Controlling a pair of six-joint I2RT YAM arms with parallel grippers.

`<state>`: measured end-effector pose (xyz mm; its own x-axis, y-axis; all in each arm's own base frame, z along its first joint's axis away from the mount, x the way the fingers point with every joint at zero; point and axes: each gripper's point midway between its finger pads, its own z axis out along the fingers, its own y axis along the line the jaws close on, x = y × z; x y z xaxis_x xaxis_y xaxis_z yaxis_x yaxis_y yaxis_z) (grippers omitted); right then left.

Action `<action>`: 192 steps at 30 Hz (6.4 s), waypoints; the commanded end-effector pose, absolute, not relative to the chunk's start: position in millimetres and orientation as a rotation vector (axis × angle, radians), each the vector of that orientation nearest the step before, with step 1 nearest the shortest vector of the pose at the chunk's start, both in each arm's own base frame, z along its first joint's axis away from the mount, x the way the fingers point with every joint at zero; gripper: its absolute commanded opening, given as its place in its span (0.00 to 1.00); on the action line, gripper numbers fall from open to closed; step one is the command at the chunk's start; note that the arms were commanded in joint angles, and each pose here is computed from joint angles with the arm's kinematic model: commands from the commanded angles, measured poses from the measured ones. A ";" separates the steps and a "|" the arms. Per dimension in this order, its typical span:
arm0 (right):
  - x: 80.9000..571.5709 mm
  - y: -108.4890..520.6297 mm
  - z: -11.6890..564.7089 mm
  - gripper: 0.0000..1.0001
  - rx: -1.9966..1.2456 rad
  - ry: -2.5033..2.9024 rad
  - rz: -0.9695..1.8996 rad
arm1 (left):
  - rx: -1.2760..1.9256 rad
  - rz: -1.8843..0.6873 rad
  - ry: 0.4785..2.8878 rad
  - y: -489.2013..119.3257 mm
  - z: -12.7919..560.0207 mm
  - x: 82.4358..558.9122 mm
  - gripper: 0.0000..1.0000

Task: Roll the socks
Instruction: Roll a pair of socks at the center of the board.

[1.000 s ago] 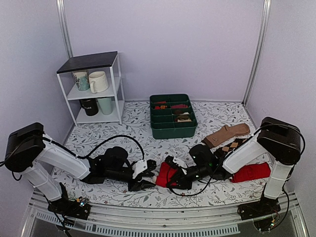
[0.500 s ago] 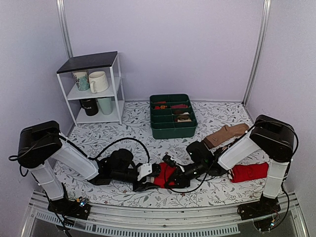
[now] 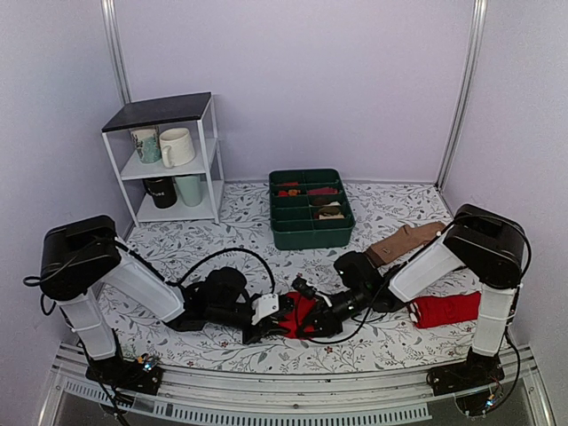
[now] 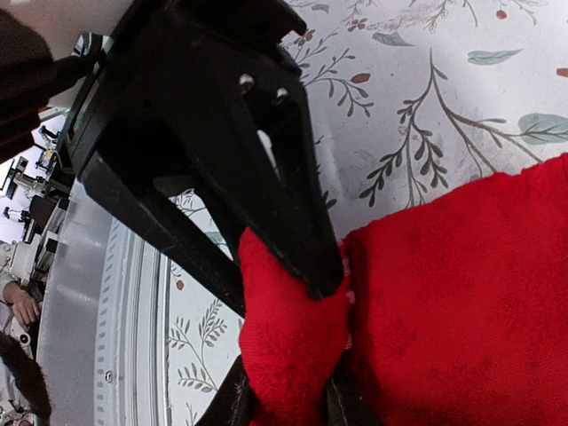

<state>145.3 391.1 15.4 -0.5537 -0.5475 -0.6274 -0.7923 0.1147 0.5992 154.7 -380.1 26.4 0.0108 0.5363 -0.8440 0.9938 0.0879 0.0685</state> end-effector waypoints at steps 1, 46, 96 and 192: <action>107.5 330.4 -69.9 0.20 -1.326 2.635 1.195 | 1.614 -0.812 1.698 -383.6 5.3 143.5 0.02; 135.0 380.7 24.8 0.53 -1.575 1.655 0.520 | 1.368 -0.980 2.544 -334.3 -36.6 132.1 0.00; 107.8 327.8 -66.1 0.19 -1.330 2.655 1.090 | 1.493 -0.816 1.694 -369.2 32.6 146.0 0.97; 132.5 362.1 -54.8 0.15 -1.618 2.138 0.558 | 1.327 -0.984 2.184 -334.7 13.1 164.5 0.19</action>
